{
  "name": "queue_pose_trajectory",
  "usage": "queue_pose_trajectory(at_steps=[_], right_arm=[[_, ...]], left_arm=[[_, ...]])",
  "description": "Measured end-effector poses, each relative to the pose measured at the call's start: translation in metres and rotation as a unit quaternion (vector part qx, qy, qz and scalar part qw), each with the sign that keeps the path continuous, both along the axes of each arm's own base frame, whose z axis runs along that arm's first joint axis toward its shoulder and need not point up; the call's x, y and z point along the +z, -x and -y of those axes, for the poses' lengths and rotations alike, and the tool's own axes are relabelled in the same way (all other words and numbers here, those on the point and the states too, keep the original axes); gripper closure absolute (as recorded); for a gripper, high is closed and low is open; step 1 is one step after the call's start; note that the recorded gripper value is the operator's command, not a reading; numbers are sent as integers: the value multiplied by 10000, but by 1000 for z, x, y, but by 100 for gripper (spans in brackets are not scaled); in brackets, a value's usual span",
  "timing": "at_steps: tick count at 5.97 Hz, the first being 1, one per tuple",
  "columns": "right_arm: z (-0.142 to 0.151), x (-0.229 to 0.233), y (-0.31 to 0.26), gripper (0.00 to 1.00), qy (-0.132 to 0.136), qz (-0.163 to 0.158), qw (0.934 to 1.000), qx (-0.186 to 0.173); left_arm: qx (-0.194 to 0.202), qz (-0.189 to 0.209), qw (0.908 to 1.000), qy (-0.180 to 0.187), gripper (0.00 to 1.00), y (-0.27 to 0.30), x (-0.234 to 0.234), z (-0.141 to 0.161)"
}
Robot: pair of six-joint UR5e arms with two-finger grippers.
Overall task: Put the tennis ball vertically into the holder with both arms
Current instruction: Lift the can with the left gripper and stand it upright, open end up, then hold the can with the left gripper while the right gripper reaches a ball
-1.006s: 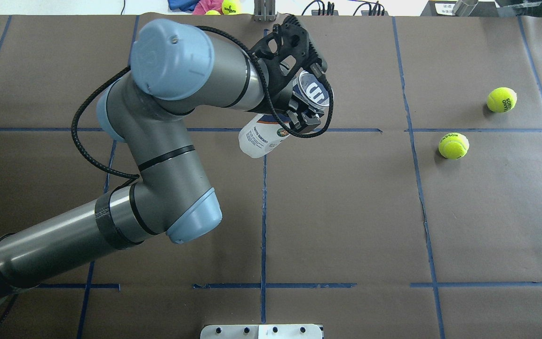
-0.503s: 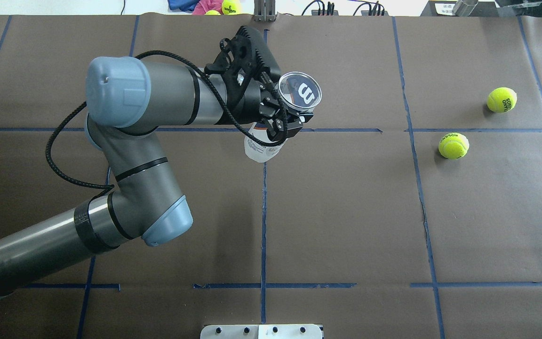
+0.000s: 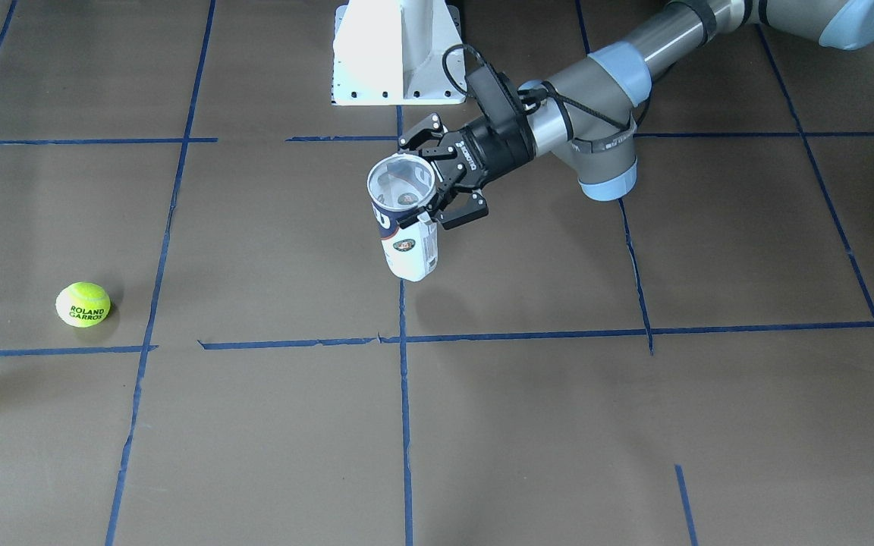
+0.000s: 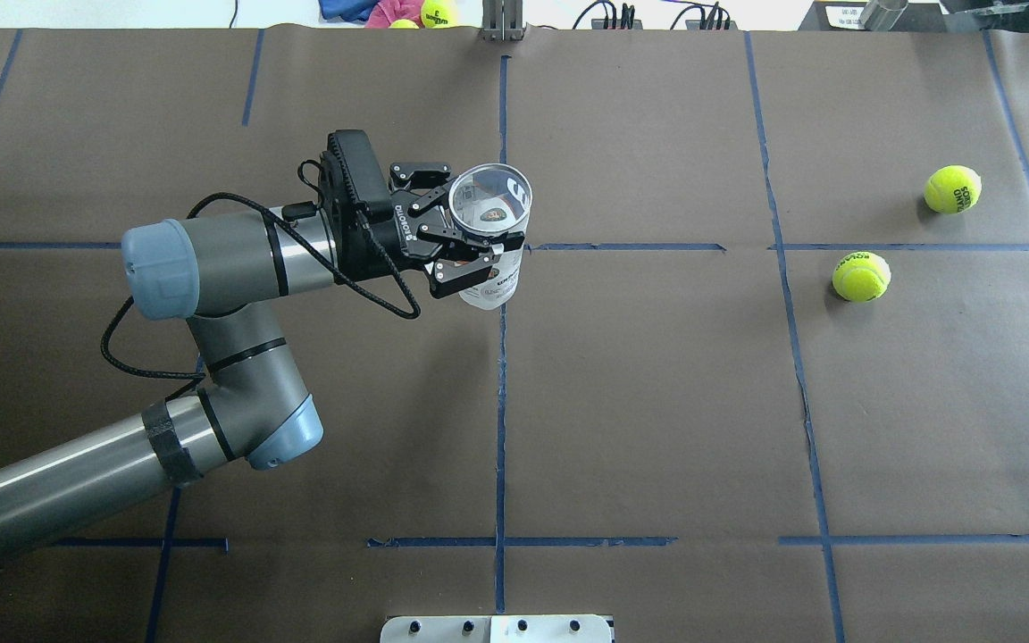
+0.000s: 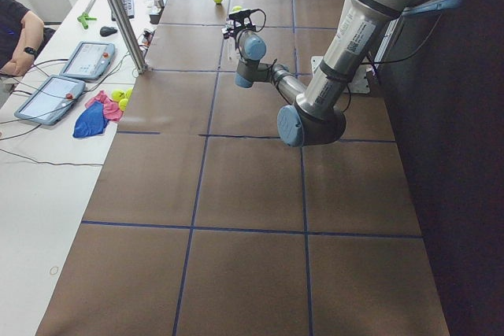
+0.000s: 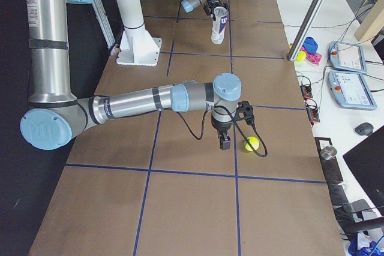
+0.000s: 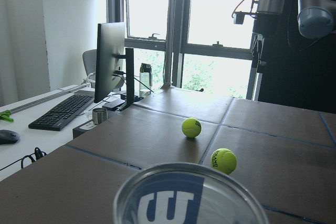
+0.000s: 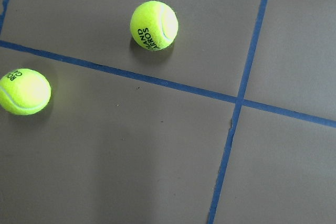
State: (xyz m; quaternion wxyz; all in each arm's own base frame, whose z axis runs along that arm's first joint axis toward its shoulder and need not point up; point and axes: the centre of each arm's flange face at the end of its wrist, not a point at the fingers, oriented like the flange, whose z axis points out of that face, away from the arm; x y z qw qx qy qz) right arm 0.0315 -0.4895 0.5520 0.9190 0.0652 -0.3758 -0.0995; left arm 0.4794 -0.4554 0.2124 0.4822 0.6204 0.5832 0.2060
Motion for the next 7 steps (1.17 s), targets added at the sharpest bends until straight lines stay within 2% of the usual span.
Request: queue_pose_trajectory(at_steps=[3, 5, 7], right_arm=[[0, 0, 0, 0, 0, 1, 10000, 1], [0, 0, 0, 0, 1, 0, 10000, 1], [0, 0, 0, 0, 0, 0, 10000, 1]], left_arm=[[8, -118, 9998, 131, 25, -33, 34, -26], [-51, -225, 9995, 196, 14, -47, 57, -36], [-117, -255, 9994, 221, 10, -48, 58, -36]])
